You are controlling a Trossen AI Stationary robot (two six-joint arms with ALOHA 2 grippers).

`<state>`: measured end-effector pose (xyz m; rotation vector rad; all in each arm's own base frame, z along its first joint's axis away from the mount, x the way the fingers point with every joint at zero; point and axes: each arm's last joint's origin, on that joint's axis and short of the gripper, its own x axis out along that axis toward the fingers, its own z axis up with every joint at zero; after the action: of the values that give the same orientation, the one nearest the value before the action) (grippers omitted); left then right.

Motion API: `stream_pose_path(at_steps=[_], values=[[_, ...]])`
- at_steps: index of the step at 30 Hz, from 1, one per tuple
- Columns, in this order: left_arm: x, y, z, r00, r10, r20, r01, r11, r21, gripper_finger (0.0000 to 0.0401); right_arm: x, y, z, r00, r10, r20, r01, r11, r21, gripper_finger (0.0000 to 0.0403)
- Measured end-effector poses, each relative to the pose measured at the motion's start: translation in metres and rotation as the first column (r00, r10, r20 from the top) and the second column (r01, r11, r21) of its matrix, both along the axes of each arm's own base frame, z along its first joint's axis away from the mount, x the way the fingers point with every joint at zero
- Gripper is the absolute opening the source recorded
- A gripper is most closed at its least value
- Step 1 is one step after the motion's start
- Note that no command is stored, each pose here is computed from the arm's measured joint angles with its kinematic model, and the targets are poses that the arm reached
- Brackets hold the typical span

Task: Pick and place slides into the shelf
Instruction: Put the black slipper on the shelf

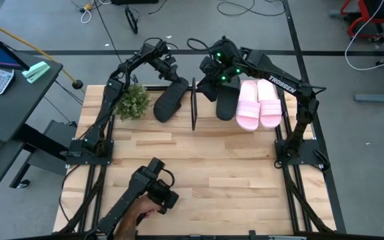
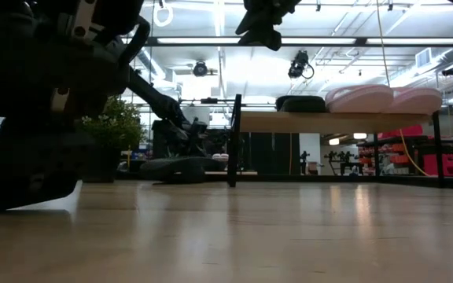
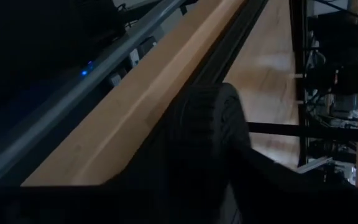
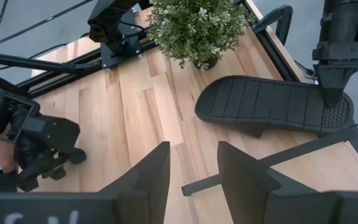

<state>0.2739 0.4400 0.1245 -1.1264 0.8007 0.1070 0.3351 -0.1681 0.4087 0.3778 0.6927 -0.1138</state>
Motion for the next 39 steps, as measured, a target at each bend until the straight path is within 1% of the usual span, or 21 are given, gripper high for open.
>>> stream_pose_path(at_steps=[2, 3, 6, 9, 11, 15, 18, 20, 22, 23, 25, 27, 30, 32, 33, 36, 37, 39], values=[[0.0, 0.0, 0.0, 1.0, -0.002, 0.004, 0.002, 1.0, -0.002, 0.0102, 0.0, 0.0, 0.0, 1.0, 0.002, 0.0, -0.002, 1.0, -0.002, 0.0139], [0.0, 0.0, 0.0, 1.0, -0.004, 0.007, 0.004, 1.0, -0.001, 0.0089, 0.0, 0.0, 0.0, 1.0, 0.003, 0.0, -0.003, 1.0, -0.004, 0.0139], [0.0, 0.0, 0.001, 0.999, -0.018, 0.033, 0.018, 1.0, -0.001, 0.0089, 0.0, 0.0, 0.0, 1.0, 0.0, -0.002, 0.0, 1.0, -0.011, 0.0139], [-0.003, 0.0, 0.005, 0.993, -0.027, 0.111, 0.031, 0.999, -0.033, 0.0089, 0.0, -0.001, 0.0, 1.0, -0.007, -0.006, 0.007, 1.0, -0.02, 0.0139], [-0.005, 0.001, 0.014, 0.992, -0.026, 0.125, 0.028, 1.0, -0.013, 0.0088, 0.0, -0.001, 0.0, 1.0, -0.004, -0.006, 0.004, 1.0, -0.026, 0.0139], [-0.017, 0.007, 0.051, 0.987, -0.014, 0.16, -0.001, 0.996, 0.09, 0.0087, -0.001, 0.0, -0.001, 1.0, -0.002, -0.016, 0.002, 1.0, -0.022, 0.0139], [-0.03, 0.011, 0.081, 0.983, 0.005, 0.182, -0.038, 0.983, 0.182, 0.0086, -0.001, 0.0, -0.001, 1.0, 0.002, -0.021, -0.002, 1.0, -0.025, 0.0139], [-0.037, 0.013, 0.106, 0.978, 0.009, 0.21, -0.065, 0.964, 0.259, 0.0085, -0.001, 0.0, -0.001, 1.0, 0.003, -0.023, -0.003, 1.0, -0.024, 0.0139], [-0.043, 0.012, 0.136, 0.968, 0.001, 0.251, -0.094, 0.93, 0.356, 0.0085, -0.001, 0.0, -0.002, 1.0, 0.003, -0.025, -0.003, 1.0, -0.024, 0.0139], [-0.044, 0.011, 0.151, 0.964, -0.004, 0.268, -0.111, 0.905, 0.411, 0.0085, -0.002, 0.0, -0.002, 1.0, 0.004, -0.028, -0.005, 1.0, -0.024, 0.0139], [-0.046, 0.006, 0.184, 0.951, -0.025, 0.309, -0.149, 0.838, 0.524, 0.0085, -0.005, 0.001, -0.001, 0.999, 0.01, -0.042, -0.011, 1.0, -0.025, 0.0139], [-0.045, 0.0, 0.217, 0.933, -0.068, 0.355, -0.19, 0.744, 0.641, 0.0085, -0.012, 0.004, 0.004, 0.999, 0.016, -0.046, -0.017, 0.999, -0.028, 0.0139], [-0.038, -0.018, 0.266, 0.899, -0.168, 0.404, -0.25, 0.559, 0.79, 0.0084, -0.026, 0.007, 0.016, 1.0, 0.005, -0.025, -0.006, 0.999, -0.04, 0.0139], [-0.027, -0.035, 0.292, 0.875, -0.256, 0.41, -0.278, 0.427, 0.86, 0.0084, -0.036, 0.009, 0.026, 1.0, -0.007, 0.003, 0.007, 0.998, -0.056, 0.0139], [-0.022, -0.044, 0.303, 0.864, -0.296, 0.407, -0.289, 0.37, 0.883, 0.0083, -0.043, 0.01, 0.032, 1.0, -0.015, 0.019, 0.016, 0.998, -0.065, 0.0139], [0.0, -0.072, 0.325, 0.826, -0.429, 0.365, -0.302, 0.21, 0.93, 0.0083, -0.066, 0.015, 0.052, 0.996, -0.04, 0.076, 0.047, 0.994, -0.095, 0.0139], [0.009, -0.081, 0.33, 0.82, -0.454, 0.347, -0.307, 0.162, 0.938, 0.0083, -0.075, 0.018, 0.059, 0.994, -0.049, 0.096, 0.059, 0.992, -0.108, 0.0139], [0.027, -0.098, 0.334, 0.826, -0.473, 0.305, -0.311, 0.067, 0.948, 0.0083, -0.092, 0.024, 0.073, 0.988, -0.062, 0.139, 0.08, 0.988, -0.132, 0.0139]])
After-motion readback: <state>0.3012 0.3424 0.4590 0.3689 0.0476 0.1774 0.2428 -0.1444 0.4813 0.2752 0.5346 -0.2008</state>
